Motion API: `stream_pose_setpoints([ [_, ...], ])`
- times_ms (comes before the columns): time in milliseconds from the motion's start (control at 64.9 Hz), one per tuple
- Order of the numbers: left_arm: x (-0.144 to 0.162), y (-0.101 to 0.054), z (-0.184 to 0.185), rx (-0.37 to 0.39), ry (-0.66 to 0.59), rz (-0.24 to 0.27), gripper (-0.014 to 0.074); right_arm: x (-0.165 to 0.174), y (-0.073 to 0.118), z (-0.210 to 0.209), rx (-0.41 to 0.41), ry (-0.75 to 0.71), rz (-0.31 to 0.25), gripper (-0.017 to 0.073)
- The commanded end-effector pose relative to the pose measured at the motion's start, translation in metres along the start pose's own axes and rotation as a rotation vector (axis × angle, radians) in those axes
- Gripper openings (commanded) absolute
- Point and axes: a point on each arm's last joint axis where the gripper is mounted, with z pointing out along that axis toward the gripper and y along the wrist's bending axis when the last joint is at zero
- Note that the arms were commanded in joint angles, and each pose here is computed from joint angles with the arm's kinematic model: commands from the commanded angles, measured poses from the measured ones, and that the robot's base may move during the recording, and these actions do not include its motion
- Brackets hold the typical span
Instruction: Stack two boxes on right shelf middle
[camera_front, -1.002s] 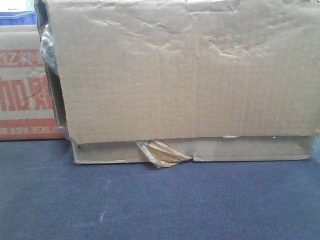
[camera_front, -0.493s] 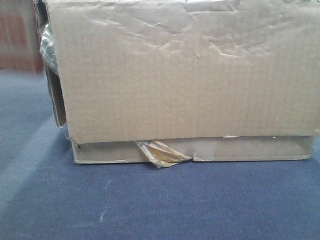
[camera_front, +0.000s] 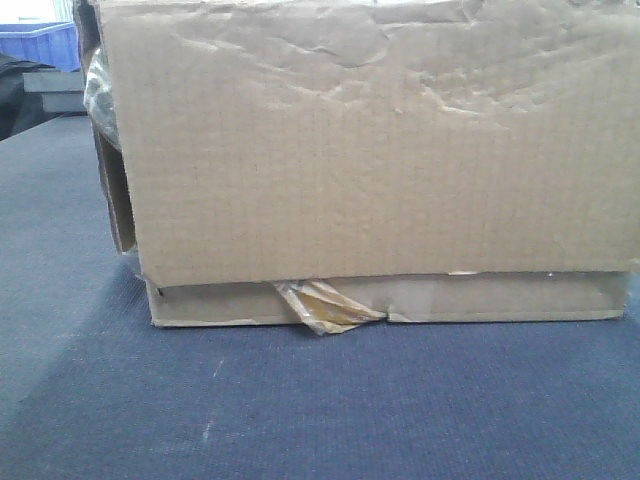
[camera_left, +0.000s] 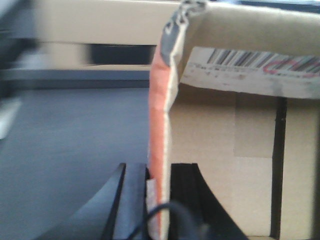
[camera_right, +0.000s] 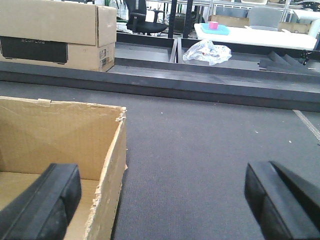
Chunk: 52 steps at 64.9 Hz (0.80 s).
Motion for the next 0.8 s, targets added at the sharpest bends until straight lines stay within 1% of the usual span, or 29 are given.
stream_pose_setpoints([
  [0, 0.002, -0.025, 0.018, 0.103, 0.016, -0.023, -0.0111, -0.003, 0.0, 0.0, 0.0, -0.019, 0.001, 0.0568],
  [31, 0.007, -0.035, 0.028, 0.135, 0.048, -0.026, -0.0111, -0.003, 0.0, 0.0, -0.001, -0.02, 0.003, 0.0568],
  [77, 0.012, -0.047, 0.042, 0.165, 0.089, -0.024, -0.0111, -0.004, 0.0, 0.0, -0.004, -0.023, 0.011, 0.0568],
  [154, 0.024, -0.065, 0.07, 0.185, 0.156, 0.004, -0.0111, -0.004, 0.001, 0.0, -0.012, -0.026, 0.031, 0.0568],
  [185, 0.03, -0.07, 0.082, 0.18, 0.187, 0.01, -0.0111, -0.004, 0.001, 0.0, -0.016, -0.026, 0.04, 0.0568],
  [277, 0.045, -0.078, 0.112, 0.136, 0.261, -0.011, -0.0111, -0.004, 0.002, 0.0, -0.019, -0.026, 0.047, 0.0568],
  [370, 0.061, -0.089, 0.143, 0.131, 0.318, -0.03, -0.0111, -0.004, 0.002, 0.0, -0.019, -0.026, 0.047, 0.0568],
  [462, 0.075, -0.096, 0.168, 0.129, 0.361, -0.032, -0.0111, -0.004, 0.002, 0.0, -0.019, -0.026, 0.047, 0.0568],
  [616, 0.096, -0.099, 0.2, 0.108, 0.434, -0.022, -0.0111, -0.004, 0.002, 0.0, -0.02, -0.024, 0.048, 0.0568],
  [786, 0.104, -0.1, 0.211, 0.103, 0.46, -0.02, -0.0111, -0.004, 0.006, 0.0, -0.048, -0.025, 0.045, 0.0568],
])
